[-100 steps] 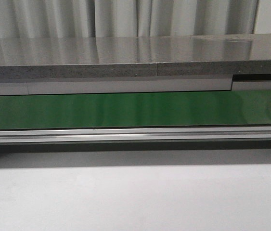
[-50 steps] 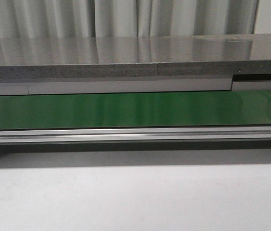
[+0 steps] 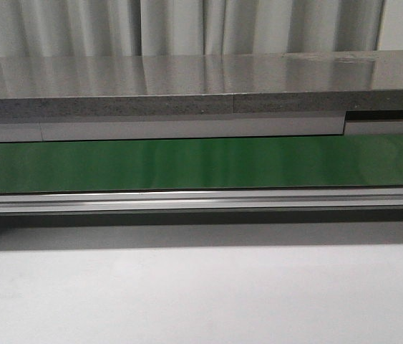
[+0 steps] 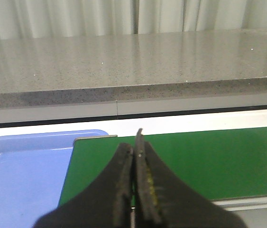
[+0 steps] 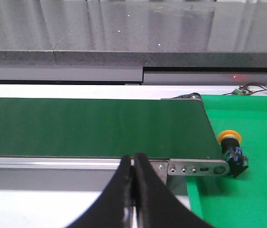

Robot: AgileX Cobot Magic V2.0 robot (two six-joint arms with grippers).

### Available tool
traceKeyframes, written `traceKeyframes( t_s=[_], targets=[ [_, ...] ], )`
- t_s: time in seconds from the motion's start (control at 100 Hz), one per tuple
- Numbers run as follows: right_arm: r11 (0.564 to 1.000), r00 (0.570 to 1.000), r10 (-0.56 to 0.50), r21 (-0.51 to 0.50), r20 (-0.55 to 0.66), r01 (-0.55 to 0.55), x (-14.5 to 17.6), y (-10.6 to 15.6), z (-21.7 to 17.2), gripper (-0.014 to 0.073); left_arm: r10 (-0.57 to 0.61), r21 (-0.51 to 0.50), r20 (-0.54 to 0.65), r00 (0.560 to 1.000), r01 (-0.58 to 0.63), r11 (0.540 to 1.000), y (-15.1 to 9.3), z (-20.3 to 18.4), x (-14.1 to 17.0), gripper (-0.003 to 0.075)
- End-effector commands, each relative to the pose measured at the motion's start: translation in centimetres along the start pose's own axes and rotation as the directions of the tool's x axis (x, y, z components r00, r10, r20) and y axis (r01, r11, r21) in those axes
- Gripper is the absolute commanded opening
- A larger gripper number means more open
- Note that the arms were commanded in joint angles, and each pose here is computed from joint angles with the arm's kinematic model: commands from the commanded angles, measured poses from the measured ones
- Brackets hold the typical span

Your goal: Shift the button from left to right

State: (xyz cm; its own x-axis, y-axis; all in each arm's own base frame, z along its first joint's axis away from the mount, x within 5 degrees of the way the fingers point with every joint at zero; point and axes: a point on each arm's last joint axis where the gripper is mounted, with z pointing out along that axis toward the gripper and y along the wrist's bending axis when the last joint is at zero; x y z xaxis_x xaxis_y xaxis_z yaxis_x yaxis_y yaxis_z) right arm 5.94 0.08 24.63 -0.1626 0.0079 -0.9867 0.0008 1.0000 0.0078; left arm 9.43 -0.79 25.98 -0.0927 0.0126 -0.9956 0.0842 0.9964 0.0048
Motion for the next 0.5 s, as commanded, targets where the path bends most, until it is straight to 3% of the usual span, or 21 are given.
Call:
traceKeyframes(
  t_s=[0.0,0.26,0.49],
  targets=[
    [1.000,0.991,-0.001,0.012,0.132,-0.001,-0.2,-0.1,-0.2,-0.0067,-0.010,-0.015,0.091,0.996,0.012,1.000,0.2,-0.1,-1.6,-0.0020],
    [1.000,0.987,0.000,0.014,0.162,-0.003,3.8,-0.2,0.0,-0.0067,-0.010,-0.015,0.089,0.996,0.012,1.000,0.2,0.0,-1.5,-0.0020],
    [1.000,0.988,0.002,0.017,0.156,-0.004,4.6,-0.2,0.3,-0.0067,-0.010,-0.015,0.089,0.996,0.012,1.000,0.2,0.0,-1.5,-0.0020]
  ],
)
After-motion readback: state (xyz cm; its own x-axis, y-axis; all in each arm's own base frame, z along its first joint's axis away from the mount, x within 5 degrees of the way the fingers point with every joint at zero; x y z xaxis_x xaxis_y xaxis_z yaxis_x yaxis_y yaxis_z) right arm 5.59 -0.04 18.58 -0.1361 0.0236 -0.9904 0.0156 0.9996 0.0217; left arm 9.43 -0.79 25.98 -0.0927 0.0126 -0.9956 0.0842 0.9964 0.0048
